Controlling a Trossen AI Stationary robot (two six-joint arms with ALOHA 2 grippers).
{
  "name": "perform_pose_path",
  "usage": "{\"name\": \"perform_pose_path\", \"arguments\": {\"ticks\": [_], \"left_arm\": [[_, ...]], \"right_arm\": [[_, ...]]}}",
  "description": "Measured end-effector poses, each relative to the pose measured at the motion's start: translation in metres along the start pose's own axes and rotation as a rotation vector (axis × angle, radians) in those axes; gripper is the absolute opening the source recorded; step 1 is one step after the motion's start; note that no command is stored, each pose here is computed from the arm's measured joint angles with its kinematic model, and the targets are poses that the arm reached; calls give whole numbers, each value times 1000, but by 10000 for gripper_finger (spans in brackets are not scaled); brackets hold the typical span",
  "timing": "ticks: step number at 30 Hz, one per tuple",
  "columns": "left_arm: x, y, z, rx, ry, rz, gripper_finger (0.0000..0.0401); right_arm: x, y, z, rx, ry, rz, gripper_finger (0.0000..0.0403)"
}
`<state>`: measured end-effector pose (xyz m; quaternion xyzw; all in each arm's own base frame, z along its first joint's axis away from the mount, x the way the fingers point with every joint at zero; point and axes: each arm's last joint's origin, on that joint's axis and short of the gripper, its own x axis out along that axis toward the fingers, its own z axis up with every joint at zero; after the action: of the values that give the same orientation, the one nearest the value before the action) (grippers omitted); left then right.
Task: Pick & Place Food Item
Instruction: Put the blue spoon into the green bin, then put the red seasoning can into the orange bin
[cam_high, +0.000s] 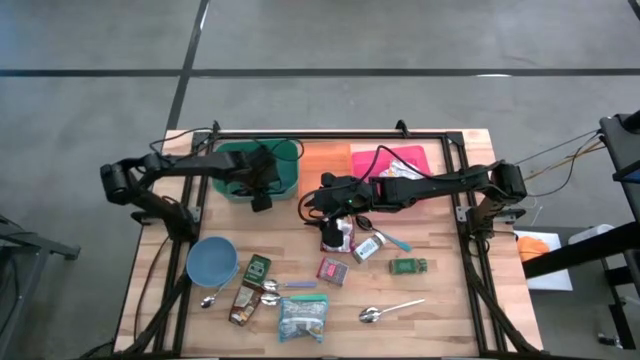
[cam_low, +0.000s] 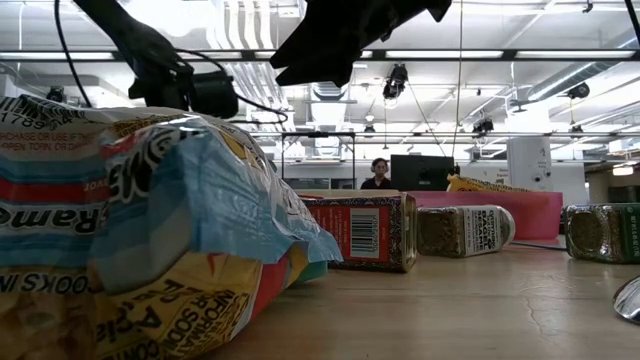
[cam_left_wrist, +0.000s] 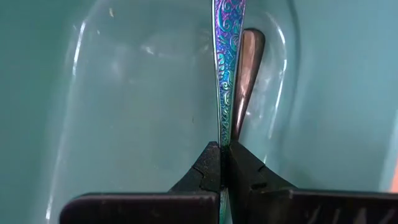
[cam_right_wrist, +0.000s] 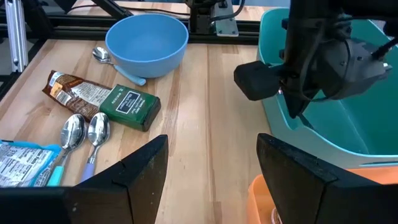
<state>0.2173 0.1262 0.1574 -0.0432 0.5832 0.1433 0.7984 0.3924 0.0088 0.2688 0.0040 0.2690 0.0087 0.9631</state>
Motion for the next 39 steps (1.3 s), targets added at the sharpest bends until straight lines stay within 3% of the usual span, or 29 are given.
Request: {"name": "perform_pose_path", "arguments": {"ticks": [22,39], "left_arm": [[17,-1,-3,-43,90,-41,11],[10,0,3,-85,104,-39,205]], "right_arm": [[0,3,-3,-3,22,6,243],[0,3,-3,-4,25,6,243]]}}
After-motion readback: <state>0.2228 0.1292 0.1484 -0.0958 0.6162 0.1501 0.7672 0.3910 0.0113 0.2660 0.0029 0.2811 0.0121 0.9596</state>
